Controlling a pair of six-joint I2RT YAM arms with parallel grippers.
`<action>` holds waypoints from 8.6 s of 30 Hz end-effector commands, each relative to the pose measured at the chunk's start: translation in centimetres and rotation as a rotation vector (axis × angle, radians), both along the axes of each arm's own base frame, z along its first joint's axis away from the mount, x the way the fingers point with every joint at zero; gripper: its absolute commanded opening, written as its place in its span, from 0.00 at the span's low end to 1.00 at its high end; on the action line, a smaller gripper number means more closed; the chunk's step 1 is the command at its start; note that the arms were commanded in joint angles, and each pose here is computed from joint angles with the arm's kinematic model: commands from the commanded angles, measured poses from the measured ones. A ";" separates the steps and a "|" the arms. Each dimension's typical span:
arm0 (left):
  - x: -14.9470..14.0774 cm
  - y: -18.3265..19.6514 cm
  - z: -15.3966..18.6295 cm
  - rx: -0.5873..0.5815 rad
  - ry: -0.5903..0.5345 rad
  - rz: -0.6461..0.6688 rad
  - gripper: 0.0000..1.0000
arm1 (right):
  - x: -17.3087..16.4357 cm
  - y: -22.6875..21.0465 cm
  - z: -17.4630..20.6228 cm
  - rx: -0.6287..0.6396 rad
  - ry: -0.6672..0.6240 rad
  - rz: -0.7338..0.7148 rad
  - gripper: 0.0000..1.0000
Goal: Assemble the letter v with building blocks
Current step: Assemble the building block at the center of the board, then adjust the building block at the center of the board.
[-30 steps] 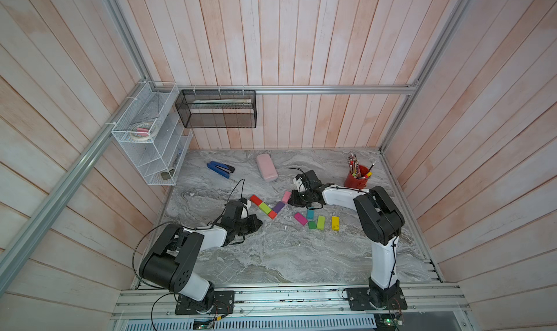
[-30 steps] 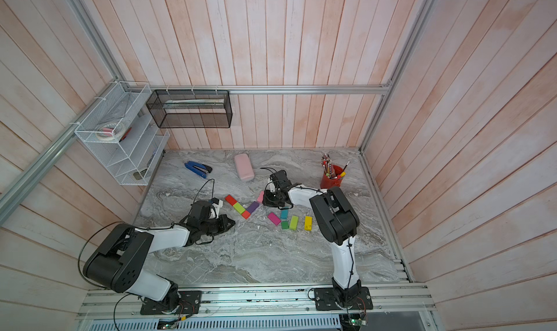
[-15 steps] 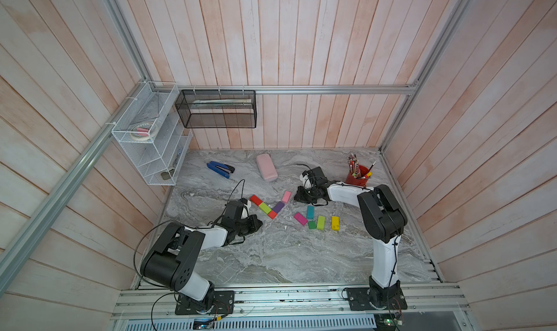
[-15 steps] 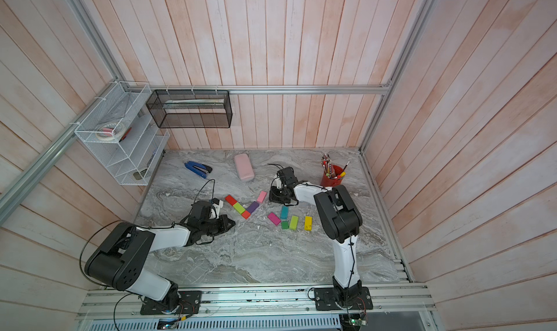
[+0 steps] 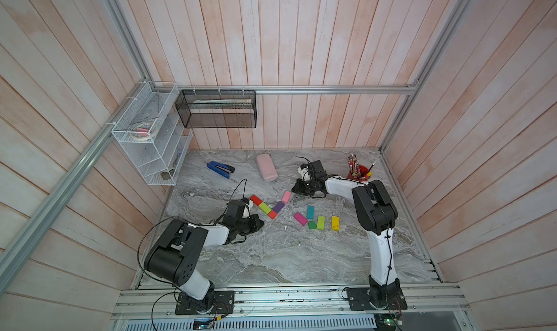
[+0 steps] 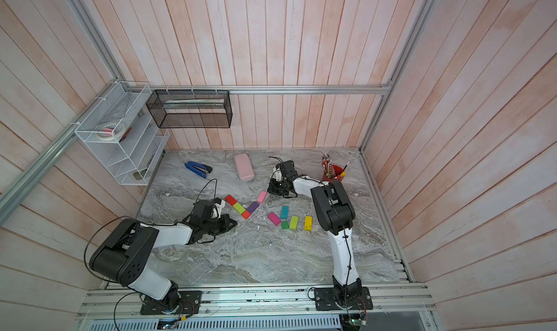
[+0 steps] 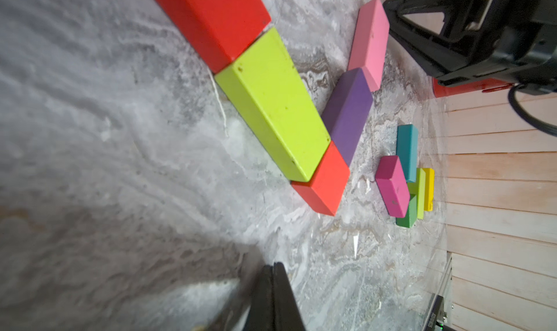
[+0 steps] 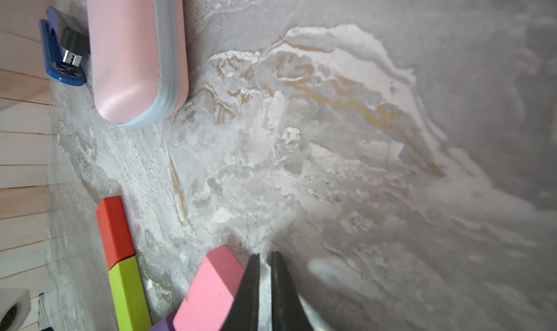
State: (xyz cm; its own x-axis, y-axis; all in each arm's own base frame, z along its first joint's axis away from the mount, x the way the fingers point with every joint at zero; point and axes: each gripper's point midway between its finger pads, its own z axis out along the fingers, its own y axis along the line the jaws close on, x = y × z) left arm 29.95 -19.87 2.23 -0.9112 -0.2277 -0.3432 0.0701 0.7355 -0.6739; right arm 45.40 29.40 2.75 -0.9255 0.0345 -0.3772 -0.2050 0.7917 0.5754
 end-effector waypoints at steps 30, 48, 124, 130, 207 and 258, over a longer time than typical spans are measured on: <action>0.1 -0.8 -1.0 0.006 0.025 -0.024 0.05 | -3.7 -0.6 -4.2 -0.003 0.136 0.009 0.13; 0.0 -0.8 -1.4 0.010 0.035 -0.027 0.04 | -3.4 -0.8 -4.9 -0.025 0.133 0.031 0.16; 1.3 1.8 1.1 -0.206 -0.002 0.072 0.00 | -16.3 6.1 -0.5 0.011 -0.004 0.385 0.23; 1.6 1.6 0.8 -0.166 -0.001 0.054 0.00 | -16.0 6.8 -0.5 0.016 -0.004 0.389 0.23; 0.5 -2.0 7.5 -0.192 -0.290 -0.099 0.16 | -13.5 5.7 7.2 -0.066 -0.192 0.333 0.47; 0.0 -11.0 7.0 0.099 -0.338 -0.308 0.40 | -13.1 -7.4 -2.0 -0.468 0.061 0.148 0.64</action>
